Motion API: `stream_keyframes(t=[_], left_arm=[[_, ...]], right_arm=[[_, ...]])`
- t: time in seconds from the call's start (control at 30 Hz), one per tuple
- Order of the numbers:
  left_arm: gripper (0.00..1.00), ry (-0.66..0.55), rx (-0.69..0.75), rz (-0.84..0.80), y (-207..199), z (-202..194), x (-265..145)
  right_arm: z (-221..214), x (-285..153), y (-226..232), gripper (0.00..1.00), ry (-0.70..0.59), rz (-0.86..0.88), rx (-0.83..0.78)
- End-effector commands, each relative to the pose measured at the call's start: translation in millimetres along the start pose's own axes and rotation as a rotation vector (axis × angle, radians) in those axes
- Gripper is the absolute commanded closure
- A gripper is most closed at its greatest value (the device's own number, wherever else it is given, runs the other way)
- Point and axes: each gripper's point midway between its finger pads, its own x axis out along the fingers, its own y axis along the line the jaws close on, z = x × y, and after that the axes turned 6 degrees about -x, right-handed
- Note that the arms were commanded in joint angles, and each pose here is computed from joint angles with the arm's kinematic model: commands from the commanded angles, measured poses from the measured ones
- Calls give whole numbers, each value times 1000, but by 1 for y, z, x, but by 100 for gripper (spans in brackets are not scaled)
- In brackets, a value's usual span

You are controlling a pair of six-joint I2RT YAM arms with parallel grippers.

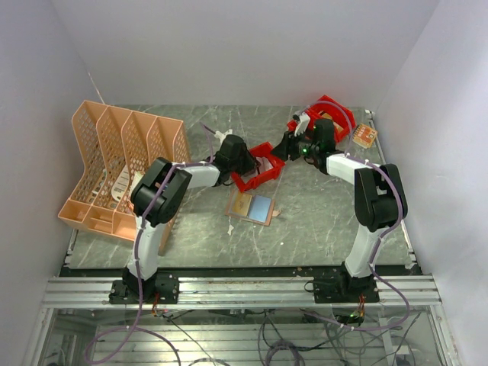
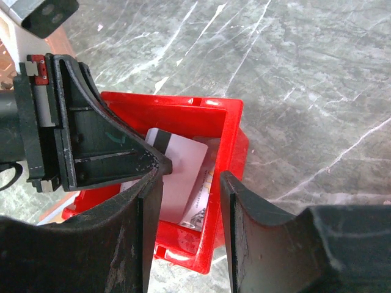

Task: Put the credit cards into the card holder
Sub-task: Pick up the credit card from the storage box.

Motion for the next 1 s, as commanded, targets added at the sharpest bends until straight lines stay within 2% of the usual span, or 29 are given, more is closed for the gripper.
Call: stream_keyframes(t=[0.0, 0.27, 0.5, 0.73, 0.87, 0.97], left_arm=[[77, 29, 1, -30, -8, -2, 5], [77, 34, -17, -58, -13, -1, 13], [91, 24, -18, -67, -16, 2, 12], [92, -58, 34, -58, -24, 25, -13], [93, -64, 43, -52, -27, 30, -21], [93, -82, 99, -74, -32, 34, -28]], right_arm=[[24, -6, 3, 58, -54, 8, -33], [24, -7, 3, 58, -55, 10, -28], [26, -8, 4, 57, -60, 12, -31], [26, -9, 7, 58, -58, 31, -31], [25, -8, 24, 57, -51, 145, -52], [22, -9, 40, 52, -47, 255, -75]])
